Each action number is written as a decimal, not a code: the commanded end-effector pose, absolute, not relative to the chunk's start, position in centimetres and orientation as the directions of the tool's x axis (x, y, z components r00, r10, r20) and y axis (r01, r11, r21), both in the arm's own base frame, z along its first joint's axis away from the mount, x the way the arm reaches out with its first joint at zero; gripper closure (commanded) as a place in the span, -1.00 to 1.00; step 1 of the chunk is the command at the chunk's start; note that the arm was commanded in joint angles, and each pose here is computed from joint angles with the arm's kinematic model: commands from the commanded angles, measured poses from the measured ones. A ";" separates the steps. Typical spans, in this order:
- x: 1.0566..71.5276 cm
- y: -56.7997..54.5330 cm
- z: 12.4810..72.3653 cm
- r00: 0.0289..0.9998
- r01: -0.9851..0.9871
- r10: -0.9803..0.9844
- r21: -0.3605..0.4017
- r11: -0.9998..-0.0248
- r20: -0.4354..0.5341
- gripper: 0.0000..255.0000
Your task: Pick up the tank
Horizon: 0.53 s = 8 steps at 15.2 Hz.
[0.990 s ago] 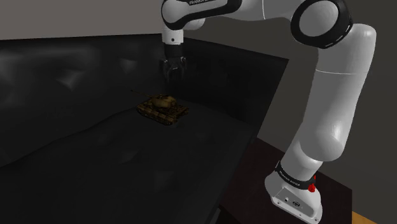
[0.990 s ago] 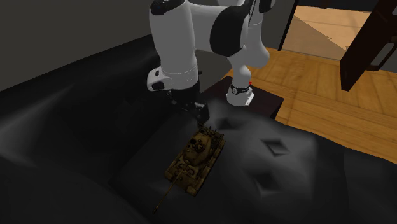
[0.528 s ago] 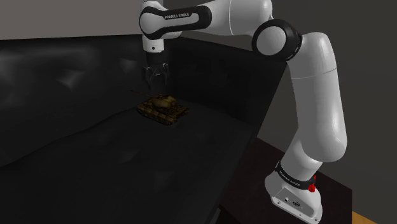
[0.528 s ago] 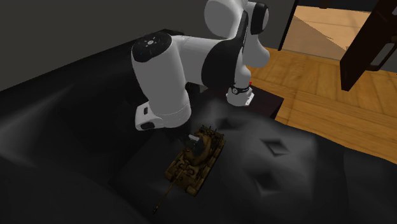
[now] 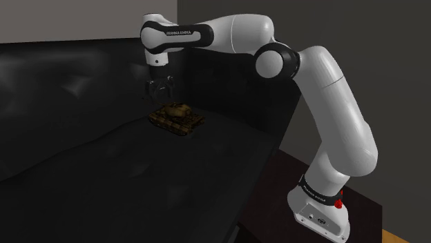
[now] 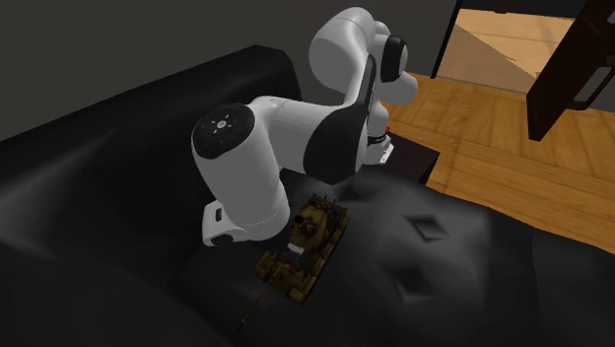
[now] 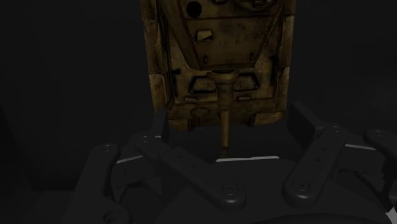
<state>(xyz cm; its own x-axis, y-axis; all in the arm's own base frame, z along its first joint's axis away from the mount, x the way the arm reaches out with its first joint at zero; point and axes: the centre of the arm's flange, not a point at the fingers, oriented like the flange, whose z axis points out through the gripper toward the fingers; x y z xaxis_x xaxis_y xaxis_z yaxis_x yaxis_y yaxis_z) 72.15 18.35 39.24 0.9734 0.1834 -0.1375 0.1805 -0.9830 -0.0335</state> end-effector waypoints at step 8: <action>72.2 18.6 37.3 0.973 0.181 0.184 -0.034 -0.983 -0.137 1.00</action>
